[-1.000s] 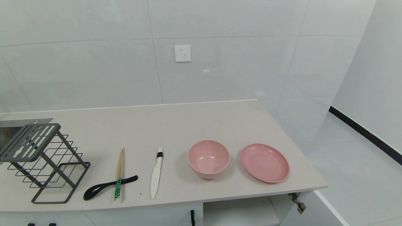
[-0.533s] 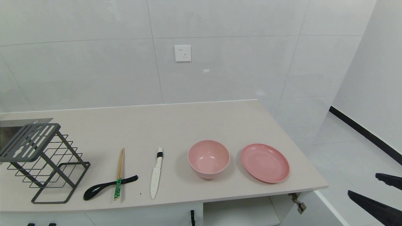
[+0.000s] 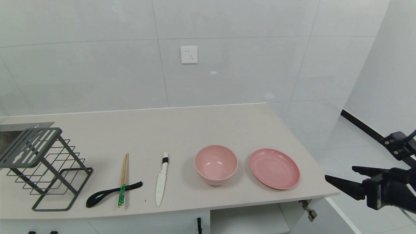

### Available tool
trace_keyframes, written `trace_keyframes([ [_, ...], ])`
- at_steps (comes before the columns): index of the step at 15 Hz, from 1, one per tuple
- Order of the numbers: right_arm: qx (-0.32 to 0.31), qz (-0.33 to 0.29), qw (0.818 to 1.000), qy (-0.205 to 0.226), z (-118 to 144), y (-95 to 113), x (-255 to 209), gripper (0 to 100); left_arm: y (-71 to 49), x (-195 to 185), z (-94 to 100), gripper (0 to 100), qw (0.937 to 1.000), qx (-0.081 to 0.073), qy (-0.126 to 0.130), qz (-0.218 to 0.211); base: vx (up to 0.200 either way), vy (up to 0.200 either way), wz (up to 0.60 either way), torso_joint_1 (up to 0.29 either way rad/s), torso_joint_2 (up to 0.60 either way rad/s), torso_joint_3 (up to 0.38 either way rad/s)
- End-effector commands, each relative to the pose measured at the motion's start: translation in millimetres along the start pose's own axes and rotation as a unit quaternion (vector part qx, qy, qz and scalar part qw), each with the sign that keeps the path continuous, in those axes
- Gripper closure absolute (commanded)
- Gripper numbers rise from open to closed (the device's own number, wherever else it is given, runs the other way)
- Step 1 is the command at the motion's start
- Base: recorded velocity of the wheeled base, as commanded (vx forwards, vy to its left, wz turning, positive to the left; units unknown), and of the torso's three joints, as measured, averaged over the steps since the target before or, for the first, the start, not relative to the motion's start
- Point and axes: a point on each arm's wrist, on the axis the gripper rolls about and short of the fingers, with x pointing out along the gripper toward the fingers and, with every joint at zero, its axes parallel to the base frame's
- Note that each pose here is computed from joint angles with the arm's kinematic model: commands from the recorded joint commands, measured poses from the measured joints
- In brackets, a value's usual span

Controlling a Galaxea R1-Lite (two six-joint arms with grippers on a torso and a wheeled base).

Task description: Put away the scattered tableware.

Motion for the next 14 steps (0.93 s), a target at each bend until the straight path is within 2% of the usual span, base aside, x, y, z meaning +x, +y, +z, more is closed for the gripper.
trace_keyframes([
  [1,0.016,0.013,0.999,0.047,-7,-7,24,0,0.0,0,0.0,0,1.0,0.0,0.001,0.0,0.0,0.0,0.0,0.0,0.0,0.0],
  [2,0.018,0.031,0.998,0.049,-8,-9,34,0,0.0,0,0.0,0,1.0,0.0,0.001,0.0,0.0,0.0,0.0,0.0,0.0,0.0],
  [5,0.017,0.036,0.997,0.059,-11,-14,54,0,0.0,0,0.0,0,1.0,-0.001,0.001,0.0,0.0,0.0,0.0,0.0,0.0,0.0],
  [14,0.015,0.027,0.999,0.042,-34,-37,134,0,0.0,0,0.0,0,1.0,-0.001,0.001,0.0,0.0,0.0,0.0,0.0,0.0,0.0],
])
